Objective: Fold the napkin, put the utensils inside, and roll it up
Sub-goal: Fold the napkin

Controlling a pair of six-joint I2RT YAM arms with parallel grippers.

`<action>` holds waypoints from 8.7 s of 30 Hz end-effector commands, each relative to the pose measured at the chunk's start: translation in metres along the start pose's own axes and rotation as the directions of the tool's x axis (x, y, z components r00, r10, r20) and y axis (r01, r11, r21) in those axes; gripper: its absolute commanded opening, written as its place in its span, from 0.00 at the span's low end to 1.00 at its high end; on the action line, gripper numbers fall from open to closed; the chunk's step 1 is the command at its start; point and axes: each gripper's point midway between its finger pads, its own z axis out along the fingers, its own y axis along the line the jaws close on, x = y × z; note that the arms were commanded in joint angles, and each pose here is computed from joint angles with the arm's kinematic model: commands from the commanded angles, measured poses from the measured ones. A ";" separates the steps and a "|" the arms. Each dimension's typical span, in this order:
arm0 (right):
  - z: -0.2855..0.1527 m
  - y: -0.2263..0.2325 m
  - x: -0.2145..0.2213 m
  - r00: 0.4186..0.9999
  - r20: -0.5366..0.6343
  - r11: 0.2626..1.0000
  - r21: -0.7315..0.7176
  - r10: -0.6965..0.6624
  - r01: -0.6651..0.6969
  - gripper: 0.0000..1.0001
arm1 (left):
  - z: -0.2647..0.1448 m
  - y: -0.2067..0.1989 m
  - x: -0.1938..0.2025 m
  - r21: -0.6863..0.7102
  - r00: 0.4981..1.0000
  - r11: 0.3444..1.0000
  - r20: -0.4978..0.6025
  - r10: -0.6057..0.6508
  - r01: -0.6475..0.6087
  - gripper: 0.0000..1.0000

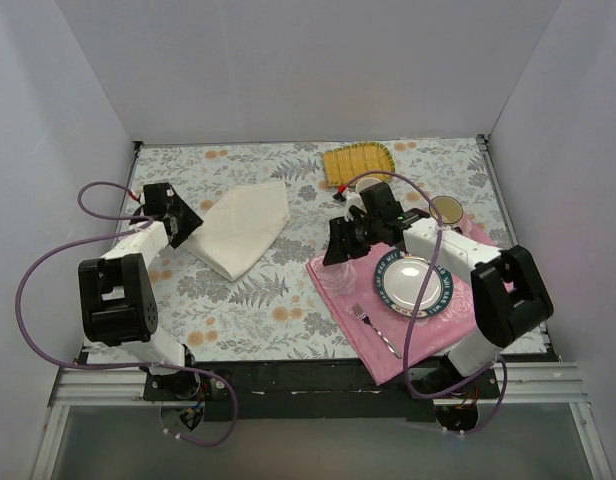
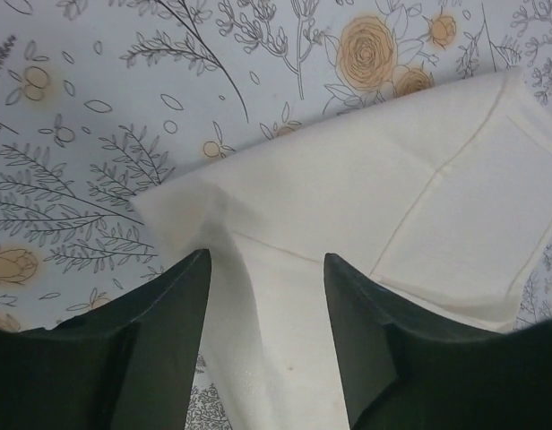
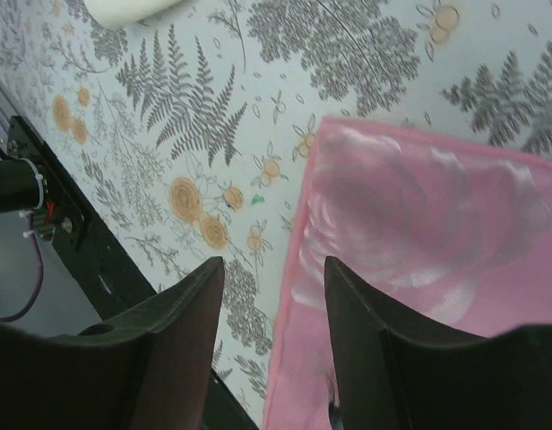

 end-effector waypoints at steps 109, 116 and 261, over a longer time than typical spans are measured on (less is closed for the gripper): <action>0.178 -0.048 -0.120 0.969 0.170 0.983 -0.026 0.181 -0.179 0.40 | -0.030 -0.044 -0.006 0.129 0.974 0.991 0.224 0.017 -0.047 0.00; 0.178 -0.044 -0.123 0.968 0.170 0.982 -0.047 0.186 -0.180 0.40 | -0.010 0.022 0.004 -0.153 0.986 0.988 0.164 -0.006 0.031 0.09; 0.060 0.083 -0.107 0.893 0.006 0.871 0.224 -0.451 0.438 0.73 | -0.072 -0.005 0.067 0.189 0.944 0.926 -0.120 -0.308 0.326 0.73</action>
